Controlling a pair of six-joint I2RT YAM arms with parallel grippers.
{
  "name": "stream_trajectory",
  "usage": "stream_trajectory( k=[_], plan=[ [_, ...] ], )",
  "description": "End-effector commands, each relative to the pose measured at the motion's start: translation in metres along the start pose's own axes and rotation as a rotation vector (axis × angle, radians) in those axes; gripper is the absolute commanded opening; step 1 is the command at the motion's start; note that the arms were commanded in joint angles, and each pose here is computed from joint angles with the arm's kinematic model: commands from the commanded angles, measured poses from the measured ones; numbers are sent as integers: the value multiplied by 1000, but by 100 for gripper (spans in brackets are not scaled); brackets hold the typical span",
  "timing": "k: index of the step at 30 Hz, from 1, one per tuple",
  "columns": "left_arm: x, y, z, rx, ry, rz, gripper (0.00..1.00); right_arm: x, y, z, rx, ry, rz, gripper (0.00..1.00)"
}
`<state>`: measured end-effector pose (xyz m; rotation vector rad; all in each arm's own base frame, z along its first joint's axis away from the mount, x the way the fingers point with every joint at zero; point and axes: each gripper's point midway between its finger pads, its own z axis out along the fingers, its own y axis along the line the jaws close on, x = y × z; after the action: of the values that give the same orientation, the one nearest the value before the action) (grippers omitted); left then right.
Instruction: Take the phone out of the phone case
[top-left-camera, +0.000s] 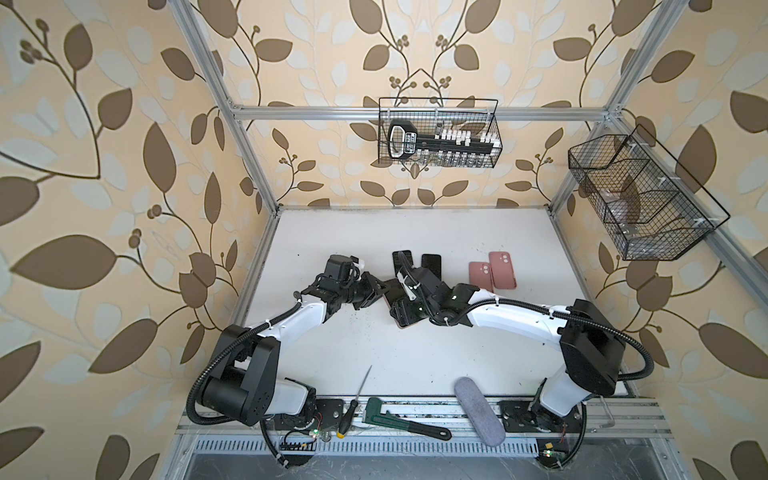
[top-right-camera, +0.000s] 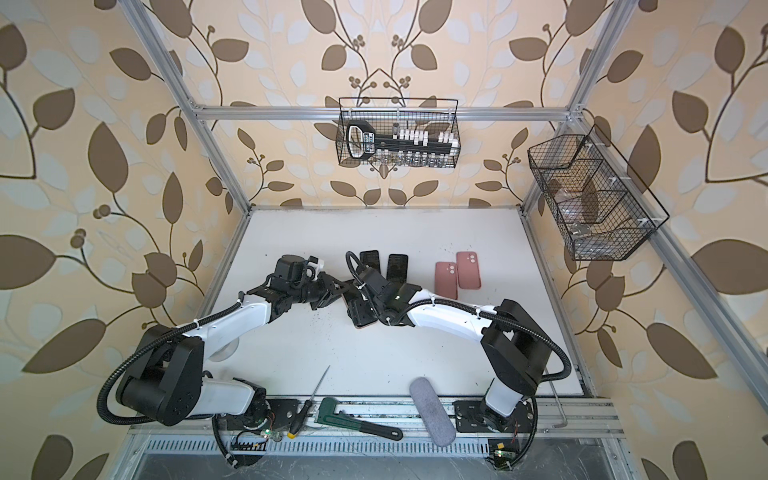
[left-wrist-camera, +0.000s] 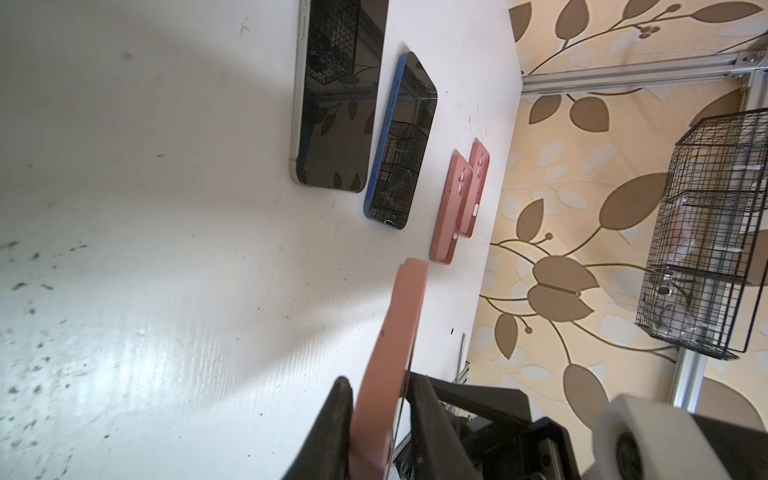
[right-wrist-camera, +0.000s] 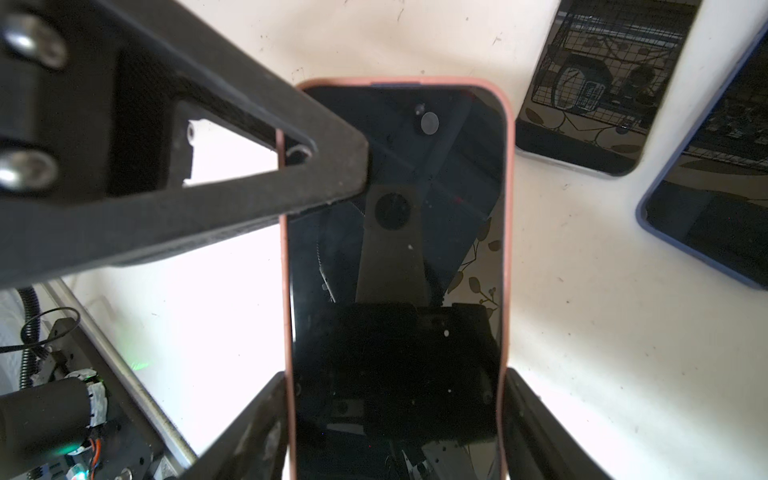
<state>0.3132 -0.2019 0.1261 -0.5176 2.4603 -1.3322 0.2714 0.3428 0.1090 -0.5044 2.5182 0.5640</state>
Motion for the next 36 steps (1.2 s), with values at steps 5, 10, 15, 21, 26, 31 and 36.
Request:
stream_trajectory(
  k=[5, 10, 15, 21, 26, 31, 36],
  plan=[
    [-3, -15, 1, 48, -16, 29, 12, -13, 8, -13, -50, -56, 13, 61],
    [-5, -22, -3, 62, -33, 34, 2, -15, 8, -19, -51, -71, -1, 74],
    [-11, -34, -9, 82, -62, 52, 0, -25, 4, -39, -39, -116, -11, 85],
    [-24, -51, -13, 107, -108, 60, 0, -43, -8, -85, -70, -224, 13, 87],
    [-35, -73, -19, 148, -141, 48, 0, -45, -30, -115, -115, -303, 72, 89],
    [-45, -91, -34, 181, -214, 61, 0, -37, -55, -132, -158, -331, 148, 90],
    [-54, -108, -47, 239, -285, 56, 0, -27, -69, -137, -239, -353, 228, 90]
  ],
)
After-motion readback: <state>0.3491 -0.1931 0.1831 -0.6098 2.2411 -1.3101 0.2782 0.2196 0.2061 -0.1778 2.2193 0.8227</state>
